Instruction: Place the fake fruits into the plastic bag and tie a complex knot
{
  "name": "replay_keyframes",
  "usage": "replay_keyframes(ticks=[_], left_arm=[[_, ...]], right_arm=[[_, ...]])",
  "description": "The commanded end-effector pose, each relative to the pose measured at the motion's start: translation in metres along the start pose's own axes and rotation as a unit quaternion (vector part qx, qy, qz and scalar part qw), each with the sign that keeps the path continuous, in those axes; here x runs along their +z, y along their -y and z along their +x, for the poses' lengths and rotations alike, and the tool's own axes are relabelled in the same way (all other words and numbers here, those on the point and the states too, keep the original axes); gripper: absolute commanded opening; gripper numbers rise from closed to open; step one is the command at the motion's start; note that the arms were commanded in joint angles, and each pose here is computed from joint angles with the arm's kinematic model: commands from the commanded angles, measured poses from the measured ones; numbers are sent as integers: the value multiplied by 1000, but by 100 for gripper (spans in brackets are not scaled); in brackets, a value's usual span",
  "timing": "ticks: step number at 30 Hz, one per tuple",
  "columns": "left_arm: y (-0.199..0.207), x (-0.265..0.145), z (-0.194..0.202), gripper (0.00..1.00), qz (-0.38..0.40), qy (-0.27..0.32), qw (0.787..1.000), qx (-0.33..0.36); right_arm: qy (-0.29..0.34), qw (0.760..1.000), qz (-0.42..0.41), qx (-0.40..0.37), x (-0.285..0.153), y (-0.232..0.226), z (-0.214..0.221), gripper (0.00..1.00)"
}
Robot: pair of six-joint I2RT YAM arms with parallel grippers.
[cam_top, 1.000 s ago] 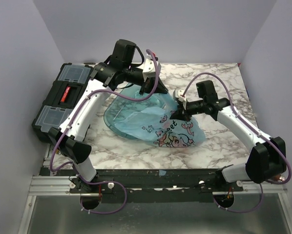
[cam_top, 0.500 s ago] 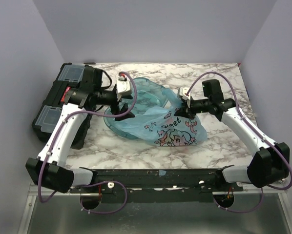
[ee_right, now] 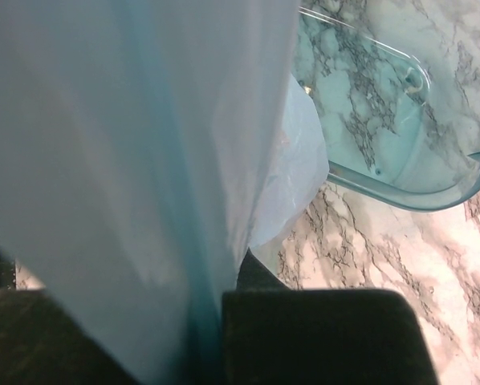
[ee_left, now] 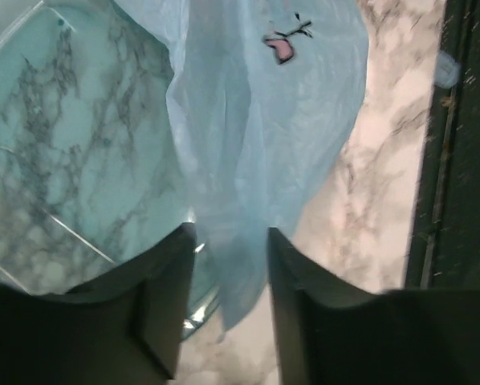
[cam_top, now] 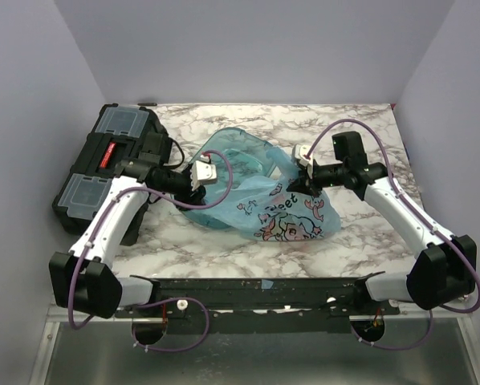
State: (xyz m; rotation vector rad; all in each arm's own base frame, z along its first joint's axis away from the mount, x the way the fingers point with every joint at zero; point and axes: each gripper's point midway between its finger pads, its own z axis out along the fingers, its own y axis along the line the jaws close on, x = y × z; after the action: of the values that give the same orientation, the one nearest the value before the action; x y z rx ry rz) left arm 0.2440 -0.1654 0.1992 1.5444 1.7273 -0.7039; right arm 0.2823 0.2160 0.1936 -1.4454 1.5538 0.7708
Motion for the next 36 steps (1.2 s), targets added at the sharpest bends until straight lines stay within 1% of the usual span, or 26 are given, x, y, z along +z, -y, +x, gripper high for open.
replay_keyframes(ticks=[1,2,3,4,6,8,10,12,15,19,22,23,25,28,29,31,32,33,34,36], left_arm=[[-14,-4,0,20,-2,-19,1000,-2],[-13,-10,-21,3,1,6,1000,-4],[-10,-18,-50,0,7,41,999,-4],[-10,-29,-84,0,2,81,997,-3],[-2,-43,-136,0,3,141,990,18],[8,-44,-153,0,7,161,986,46],[18,-36,-145,0,14,154,986,67],[30,-22,-121,0,29,130,988,83],[54,5,-69,0,59,74,989,115],[75,37,1,0,87,-4,984,157],[81,54,37,0,97,-51,979,169],[82,57,45,0,101,-63,979,167],[81,57,45,0,101,-68,980,159],[78,52,22,0,94,-39,983,152],[78,50,13,0,94,-28,984,150],[78,45,-8,0,97,-3,985,144],[76,42,-19,0,94,6,986,140],[74,39,-29,0,91,16,987,130],[71,36,-38,0,85,23,989,123],[67,30,-55,0,77,36,990,110]], right_arm=[[-22,1000,17,-5,-6,0,9,1],[-31,999,24,-1,-7,2,15,1],[-40,999,30,10,-8,4,22,1],[-49,998,42,23,-11,10,29,1],[-68,994,59,54,-13,20,46,1],[-91,989,82,84,-14,33,65,1],[-112,982,102,116,-15,45,84,1],[-125,973,114,155,-18,56,100,1],[-139,960,124,208,-20,66,121,1],[-151,951,111,247,-12,61,138,1],[-159,944,104,269,-9,54,148,1],[-160,944,103,271,-9,53,149,1],[-154,947,98,263,-11,51,141,1],[-128,957,91,242,-16,49,118,1],[-119,960,91,235,-18,49,110,3],[-109,963,90,228,-23,49,96,32],[-110,964,92,226,-27,50,90,49],[-112,963,99,222,-32,52,82,63],[-115,963,110,219,-39,55,75,87],[-101,965,141,199,-54,61,50,98]])
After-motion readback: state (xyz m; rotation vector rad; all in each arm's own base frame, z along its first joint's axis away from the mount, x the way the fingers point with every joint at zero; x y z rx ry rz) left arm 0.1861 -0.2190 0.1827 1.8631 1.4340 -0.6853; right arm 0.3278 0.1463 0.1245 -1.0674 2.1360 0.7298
